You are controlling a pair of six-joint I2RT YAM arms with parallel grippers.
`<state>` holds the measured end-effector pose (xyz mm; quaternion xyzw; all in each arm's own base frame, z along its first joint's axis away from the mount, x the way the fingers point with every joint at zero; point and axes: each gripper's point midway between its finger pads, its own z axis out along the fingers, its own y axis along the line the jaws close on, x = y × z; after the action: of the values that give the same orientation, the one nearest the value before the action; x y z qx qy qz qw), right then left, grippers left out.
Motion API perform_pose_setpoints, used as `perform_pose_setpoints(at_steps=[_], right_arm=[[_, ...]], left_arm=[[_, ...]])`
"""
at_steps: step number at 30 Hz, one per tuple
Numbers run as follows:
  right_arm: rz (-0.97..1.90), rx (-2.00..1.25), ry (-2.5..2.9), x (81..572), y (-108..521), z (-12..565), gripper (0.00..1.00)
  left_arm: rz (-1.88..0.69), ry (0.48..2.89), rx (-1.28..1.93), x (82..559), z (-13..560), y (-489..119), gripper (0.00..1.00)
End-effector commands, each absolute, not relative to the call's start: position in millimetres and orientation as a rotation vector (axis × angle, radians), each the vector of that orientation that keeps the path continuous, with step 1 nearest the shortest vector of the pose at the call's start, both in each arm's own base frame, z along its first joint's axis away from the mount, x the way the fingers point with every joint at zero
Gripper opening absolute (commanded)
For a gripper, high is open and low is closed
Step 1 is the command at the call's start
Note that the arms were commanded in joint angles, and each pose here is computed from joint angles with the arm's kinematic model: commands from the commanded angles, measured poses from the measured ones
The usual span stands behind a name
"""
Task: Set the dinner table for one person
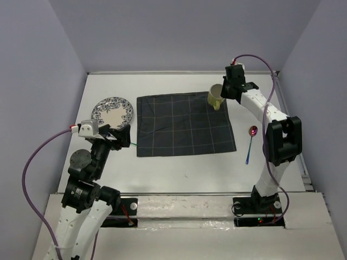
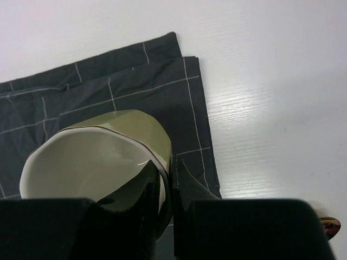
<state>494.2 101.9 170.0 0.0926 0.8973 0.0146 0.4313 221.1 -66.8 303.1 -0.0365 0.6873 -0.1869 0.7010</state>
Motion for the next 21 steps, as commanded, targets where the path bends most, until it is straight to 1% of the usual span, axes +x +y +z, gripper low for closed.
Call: perform_pose_setpoints(at_steps=[1, 10, 14, 21], right_arm=[[0.130, 0.217, 2.117, 522, 103, 223, 0.00], [0.118, 0.241, 2.196, 544, 96, 180, 0.00], [0.118, 0.245, 2.191, 554, 89, 179, 0.00], [0.122, 0.256, 2.224, 560, 83, 161, 0.00]], left_arm=[[-0.361, 1.555, -0.165, 234, 301, -56, 0.99], [-0.331, 1.571, -0.261, 240, 294, -45, 0.99], [-0.341, 1.568, -0.248, 240, 294, -47, 0.99], [-0.331, 1.603, -0.235, 247, 287, -49, 0.99]])
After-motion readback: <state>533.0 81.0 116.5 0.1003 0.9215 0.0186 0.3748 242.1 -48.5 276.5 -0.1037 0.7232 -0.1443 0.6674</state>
